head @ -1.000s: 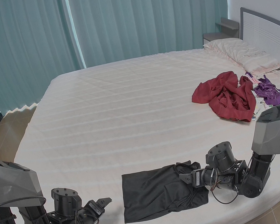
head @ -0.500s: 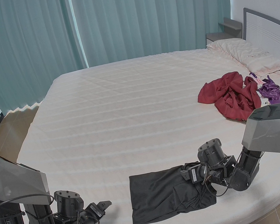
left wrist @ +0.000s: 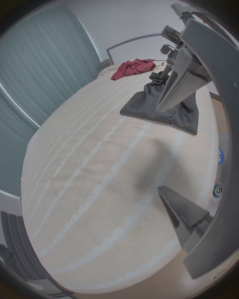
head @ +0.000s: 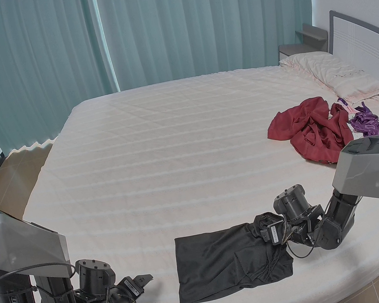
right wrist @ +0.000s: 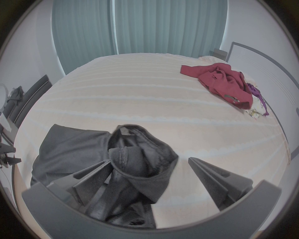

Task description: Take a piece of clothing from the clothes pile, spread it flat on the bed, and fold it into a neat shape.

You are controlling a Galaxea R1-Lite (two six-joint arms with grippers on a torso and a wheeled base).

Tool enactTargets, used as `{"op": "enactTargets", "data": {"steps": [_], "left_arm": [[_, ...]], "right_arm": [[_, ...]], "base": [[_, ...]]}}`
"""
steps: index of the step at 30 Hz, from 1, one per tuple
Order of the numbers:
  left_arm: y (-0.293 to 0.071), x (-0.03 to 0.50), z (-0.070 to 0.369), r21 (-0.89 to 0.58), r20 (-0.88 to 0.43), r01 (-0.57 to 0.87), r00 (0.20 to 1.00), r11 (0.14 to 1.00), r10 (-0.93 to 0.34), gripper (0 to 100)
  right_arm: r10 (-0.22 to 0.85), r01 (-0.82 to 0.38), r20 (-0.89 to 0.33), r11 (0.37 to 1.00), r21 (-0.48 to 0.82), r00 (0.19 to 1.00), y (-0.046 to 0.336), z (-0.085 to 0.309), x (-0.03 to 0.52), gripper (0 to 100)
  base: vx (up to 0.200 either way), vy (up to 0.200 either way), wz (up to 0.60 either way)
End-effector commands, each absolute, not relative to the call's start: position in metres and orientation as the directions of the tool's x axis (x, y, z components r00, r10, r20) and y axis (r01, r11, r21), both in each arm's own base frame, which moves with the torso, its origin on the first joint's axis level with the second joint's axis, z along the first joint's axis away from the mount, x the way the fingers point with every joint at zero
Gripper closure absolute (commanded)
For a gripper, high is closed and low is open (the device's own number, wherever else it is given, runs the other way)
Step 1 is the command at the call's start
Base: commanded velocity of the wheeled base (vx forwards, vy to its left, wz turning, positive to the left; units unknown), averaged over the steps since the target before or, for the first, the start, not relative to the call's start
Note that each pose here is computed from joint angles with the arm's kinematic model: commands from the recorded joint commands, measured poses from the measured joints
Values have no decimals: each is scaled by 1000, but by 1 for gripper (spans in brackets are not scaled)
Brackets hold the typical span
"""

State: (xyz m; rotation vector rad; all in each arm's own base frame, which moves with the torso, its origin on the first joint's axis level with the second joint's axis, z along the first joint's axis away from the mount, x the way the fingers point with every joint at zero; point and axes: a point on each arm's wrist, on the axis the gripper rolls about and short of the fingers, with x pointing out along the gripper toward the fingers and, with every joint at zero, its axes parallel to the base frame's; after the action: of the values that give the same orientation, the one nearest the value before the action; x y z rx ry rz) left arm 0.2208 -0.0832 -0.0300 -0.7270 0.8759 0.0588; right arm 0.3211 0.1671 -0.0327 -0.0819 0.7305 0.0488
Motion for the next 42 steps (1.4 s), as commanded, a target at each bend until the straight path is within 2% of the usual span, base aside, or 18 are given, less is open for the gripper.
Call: {"op": "enactTargets", "data": {"steps": [1,8,13,17,19,23,26,29,33,42], "left_arm": [[-83,220,-33,-546,-727,-338,645,767,-233,0],[-82,220,-33,-543,-728,-341,646,768,-229,0],[-82,220,-33,-543,-728,-341,646,768,-229,0],[-83,219,-33,-541,-729,-340,645,770,-228,0],[-83,219,-34,-541,-729,-339,644,769,-229,0],[-83,219,-34,-541,-729,-340,645,770,-228,0],[-83,219,-34,-541,-729,-340,645,770,-228,0],[-83,219,-34,-541,-729,-340,645,770,-228,0],[-83,219,-34,-539,-730,-339,644,771,-227,0],[-83,220,-34,-540,-729,-339,645,770,-228,0]], "right_arm": [[-14,-23,-673,999,-47,740,149,-27,319,0],[-44,68,-685,998,7,727,129,-26,314,0],[-44,96,-650,994,45,759,114,-9,313,0],[-20,94,-623,992,87,782,106,8,312,0],[27,72,-624,989,132,781,107,13,306,0],[175,-16,-653,970,242,737,131,11,290,0],[233,-27,-669,953,303,705,147,8,281,0],[307,-33,-705,927,374,639,166,2,267,0],[332,-23,-753,921,389,568,171,-3,259,0],[330,-27,-795,929,369,509,182,-25,253,0]], "base": [[0,0,0],[0,0,0],[0,0,0],[0,0,0],[0,0,0],[0,0,0],[0,0,0],[0,0,0],[0,0,0],[0,0,0]]}}
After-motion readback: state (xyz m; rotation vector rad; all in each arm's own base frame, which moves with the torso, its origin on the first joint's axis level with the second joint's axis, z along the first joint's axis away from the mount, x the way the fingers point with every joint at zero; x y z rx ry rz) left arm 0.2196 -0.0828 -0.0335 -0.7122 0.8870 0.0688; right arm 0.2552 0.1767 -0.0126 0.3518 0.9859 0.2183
